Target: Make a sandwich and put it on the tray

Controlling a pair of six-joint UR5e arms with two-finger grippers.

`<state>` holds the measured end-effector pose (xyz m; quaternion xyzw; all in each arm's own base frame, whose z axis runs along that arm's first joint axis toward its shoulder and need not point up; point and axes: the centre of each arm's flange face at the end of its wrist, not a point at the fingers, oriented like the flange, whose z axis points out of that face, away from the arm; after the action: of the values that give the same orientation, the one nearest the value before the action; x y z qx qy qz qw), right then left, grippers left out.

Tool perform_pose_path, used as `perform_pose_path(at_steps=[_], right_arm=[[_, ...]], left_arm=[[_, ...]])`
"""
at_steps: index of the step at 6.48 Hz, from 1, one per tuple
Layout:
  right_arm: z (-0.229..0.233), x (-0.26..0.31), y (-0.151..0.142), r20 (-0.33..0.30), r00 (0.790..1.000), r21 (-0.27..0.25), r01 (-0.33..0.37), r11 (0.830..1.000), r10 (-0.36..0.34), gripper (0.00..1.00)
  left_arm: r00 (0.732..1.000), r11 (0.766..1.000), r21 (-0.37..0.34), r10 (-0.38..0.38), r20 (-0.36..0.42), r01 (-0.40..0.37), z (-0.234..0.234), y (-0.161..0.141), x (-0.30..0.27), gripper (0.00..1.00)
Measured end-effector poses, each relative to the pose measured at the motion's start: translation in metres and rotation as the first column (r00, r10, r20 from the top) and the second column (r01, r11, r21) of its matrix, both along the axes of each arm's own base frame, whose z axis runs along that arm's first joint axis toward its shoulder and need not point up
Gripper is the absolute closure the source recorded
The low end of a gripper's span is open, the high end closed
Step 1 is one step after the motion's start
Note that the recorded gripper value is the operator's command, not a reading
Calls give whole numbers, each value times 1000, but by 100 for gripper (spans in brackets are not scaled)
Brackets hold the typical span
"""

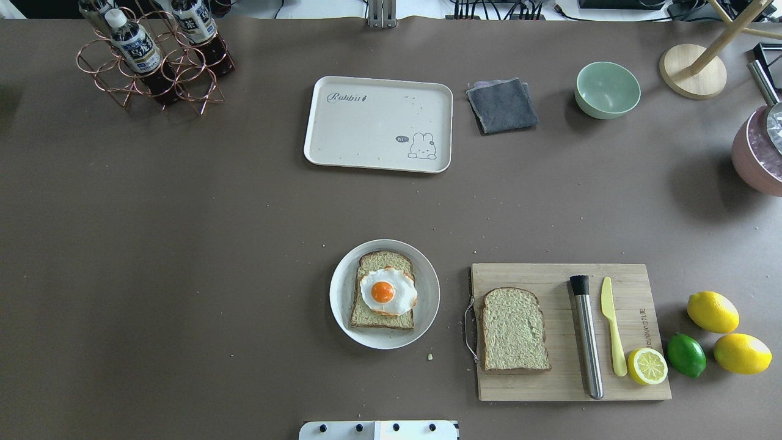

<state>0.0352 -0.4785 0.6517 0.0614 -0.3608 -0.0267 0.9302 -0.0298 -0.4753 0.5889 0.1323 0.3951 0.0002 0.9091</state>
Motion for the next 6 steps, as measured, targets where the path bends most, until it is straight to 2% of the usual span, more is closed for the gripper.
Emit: perform_pose_path(at_steps=[2, 6], right_arm=[[-5, -1, -4, 6, 1000, 16, 2, 1000, -2, 0], [-7, -1, -5, 10, 1000, 17, -1, 1000, 0, 0]], left_arm=[[1000, 1000, 9, 0, 0, 0, -4, 0, 0, 2], [1000, 1000, 19, 0, -2, 0, -10, 1, -1, 2]])
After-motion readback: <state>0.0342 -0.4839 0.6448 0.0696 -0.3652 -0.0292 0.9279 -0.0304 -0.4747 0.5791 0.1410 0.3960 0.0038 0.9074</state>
